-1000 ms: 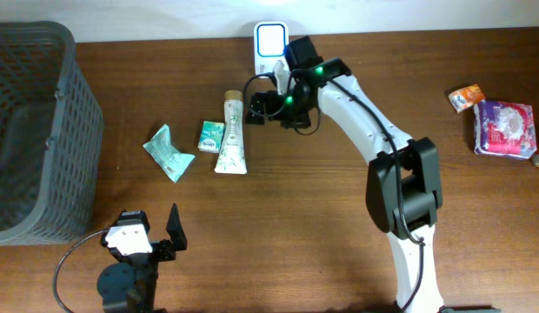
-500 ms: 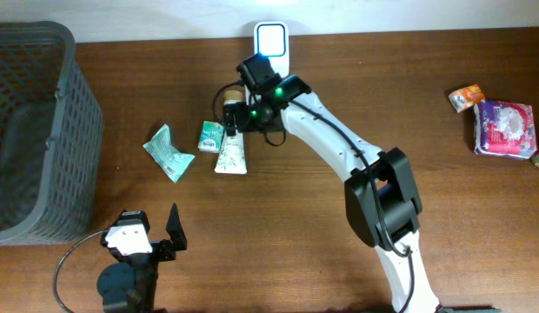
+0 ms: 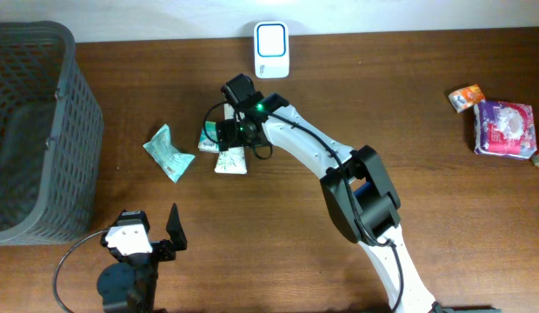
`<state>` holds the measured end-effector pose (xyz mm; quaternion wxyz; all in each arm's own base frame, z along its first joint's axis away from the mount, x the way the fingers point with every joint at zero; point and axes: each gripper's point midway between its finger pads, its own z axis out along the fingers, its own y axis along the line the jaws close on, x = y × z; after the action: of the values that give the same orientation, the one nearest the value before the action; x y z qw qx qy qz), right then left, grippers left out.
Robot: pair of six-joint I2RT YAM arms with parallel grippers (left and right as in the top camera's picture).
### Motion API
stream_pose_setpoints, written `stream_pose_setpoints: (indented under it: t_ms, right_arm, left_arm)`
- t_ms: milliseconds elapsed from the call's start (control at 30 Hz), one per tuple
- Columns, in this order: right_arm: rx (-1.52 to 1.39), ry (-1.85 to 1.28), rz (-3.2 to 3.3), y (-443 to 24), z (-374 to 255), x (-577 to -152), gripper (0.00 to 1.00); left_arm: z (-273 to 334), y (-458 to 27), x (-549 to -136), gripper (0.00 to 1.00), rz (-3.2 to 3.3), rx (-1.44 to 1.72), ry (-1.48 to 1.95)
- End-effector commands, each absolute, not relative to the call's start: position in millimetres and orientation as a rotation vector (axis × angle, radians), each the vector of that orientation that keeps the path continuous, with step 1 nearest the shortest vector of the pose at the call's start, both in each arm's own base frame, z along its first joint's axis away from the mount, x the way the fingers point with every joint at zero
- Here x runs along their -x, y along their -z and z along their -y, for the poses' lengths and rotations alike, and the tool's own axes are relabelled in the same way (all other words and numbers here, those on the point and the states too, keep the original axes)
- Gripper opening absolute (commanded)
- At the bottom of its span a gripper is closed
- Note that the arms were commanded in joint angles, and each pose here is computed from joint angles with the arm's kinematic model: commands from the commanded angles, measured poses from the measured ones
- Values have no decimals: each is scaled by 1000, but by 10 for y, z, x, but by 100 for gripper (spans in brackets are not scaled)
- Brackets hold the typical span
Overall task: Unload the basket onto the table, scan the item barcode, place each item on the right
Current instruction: 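Lower the right gripper over the tube's gold cap and grasp it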
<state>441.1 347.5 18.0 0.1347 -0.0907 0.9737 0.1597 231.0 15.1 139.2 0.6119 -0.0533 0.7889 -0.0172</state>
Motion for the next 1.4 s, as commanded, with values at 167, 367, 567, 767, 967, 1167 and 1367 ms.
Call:
stream_pose_setpoints:
  t_ms: [167,367,567,767,967,1167,1367]
  right_arm:
    - [230,-310,-2787,-105,-3354,-4517,41]
    - [233,-278,-2829,-130,-3281,-4419,13]
    - [234,-210,-2917,-398,-3083,-4178,10]
    - [223,-125,-3020,-485,-2854,-3965,29]
    - [211,-118,-2990,-488,-2841,-4049,94]
    - [256,-182,-2833,-516,-3026,-4398,96]
    - [264,-164,-2848,-415,-3014,-4391,99]
  left_arm:
    - [-170,-1377,-2305,99,-1823,140,38]
    - [-170,-1377,-2305,99,-1823,140,38]
    - [-170,-1377,-2305,99,-1823,140,38]
    - [-170,-1377,-2305,99,-1823,140,38]
    - [-170,-1377,-2305,99,-1823,140,38]
    - [-170,-1377,-2305,99,-1823,140,38]
    - [-170,-1377,-2305,99,-1823,140,38]
